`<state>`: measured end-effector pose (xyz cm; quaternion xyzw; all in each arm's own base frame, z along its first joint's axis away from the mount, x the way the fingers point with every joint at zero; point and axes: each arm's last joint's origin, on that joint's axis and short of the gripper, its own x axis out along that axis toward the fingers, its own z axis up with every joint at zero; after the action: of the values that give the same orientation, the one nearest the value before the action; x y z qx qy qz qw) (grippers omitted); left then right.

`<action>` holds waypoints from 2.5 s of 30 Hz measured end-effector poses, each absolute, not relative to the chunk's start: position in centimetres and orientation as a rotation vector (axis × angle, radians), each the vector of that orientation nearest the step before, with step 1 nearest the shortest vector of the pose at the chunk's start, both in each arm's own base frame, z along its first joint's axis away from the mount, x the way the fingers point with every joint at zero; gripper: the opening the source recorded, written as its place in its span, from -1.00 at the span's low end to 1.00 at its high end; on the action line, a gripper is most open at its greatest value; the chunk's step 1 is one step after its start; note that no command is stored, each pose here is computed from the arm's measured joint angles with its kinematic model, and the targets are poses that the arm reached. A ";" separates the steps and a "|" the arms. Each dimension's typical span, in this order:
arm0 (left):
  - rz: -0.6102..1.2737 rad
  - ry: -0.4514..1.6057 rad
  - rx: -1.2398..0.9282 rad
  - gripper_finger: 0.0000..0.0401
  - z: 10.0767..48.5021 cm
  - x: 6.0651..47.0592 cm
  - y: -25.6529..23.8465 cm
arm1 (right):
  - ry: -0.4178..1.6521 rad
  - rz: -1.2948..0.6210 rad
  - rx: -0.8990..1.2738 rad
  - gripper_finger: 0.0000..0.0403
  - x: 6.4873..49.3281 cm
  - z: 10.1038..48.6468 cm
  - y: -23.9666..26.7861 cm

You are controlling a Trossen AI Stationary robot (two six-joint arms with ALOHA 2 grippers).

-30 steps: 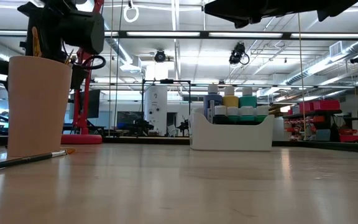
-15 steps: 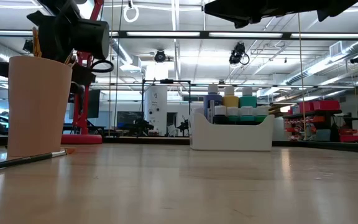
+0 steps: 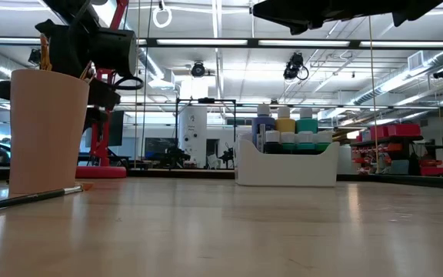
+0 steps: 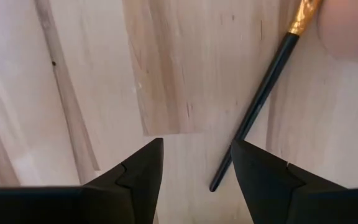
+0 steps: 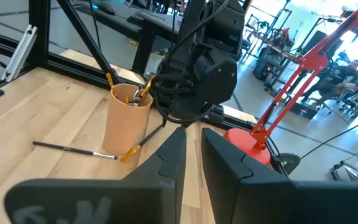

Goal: Pick & Place Paint Supplies
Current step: Put the gold paint brush into the orange cup

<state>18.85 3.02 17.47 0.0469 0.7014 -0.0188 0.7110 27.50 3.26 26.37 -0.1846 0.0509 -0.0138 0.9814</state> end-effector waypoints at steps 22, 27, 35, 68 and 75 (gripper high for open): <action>0.233 1.558 0.002 -0.01 17.5 18.1 6.6 | 0.069 0.031 -0.313 -0.50 31.2 22.4 3.9; 0.139 1.550 -0.030 -0.01 17.5 18.2 6.4 | 0.136 0.034 -0.264 -0.21 34.3 21.2 4.2; 0.173 1.556 -0.013 -0.01 17.5 18.1 6.4 | 0.329 0.025 -0.094 -0.07 40.1 18.4 4.9; 0.257 1.560 0.012 -0.01 17.5 18.1 6.6 | 0.463 0.005 -0.030 -0.15 49.6 8.7 4.6; 0.257 1.559 0.012 -0.01 17.5 18.1 6.6 | 0.444 0.035 -0.028 -0.24 49.6 8.8 5.1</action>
<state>18.15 6.62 17.53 0.0053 0.7010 0.1156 0.7037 49.60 5.09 8.83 -0.0139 0.2203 0.0175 0.9752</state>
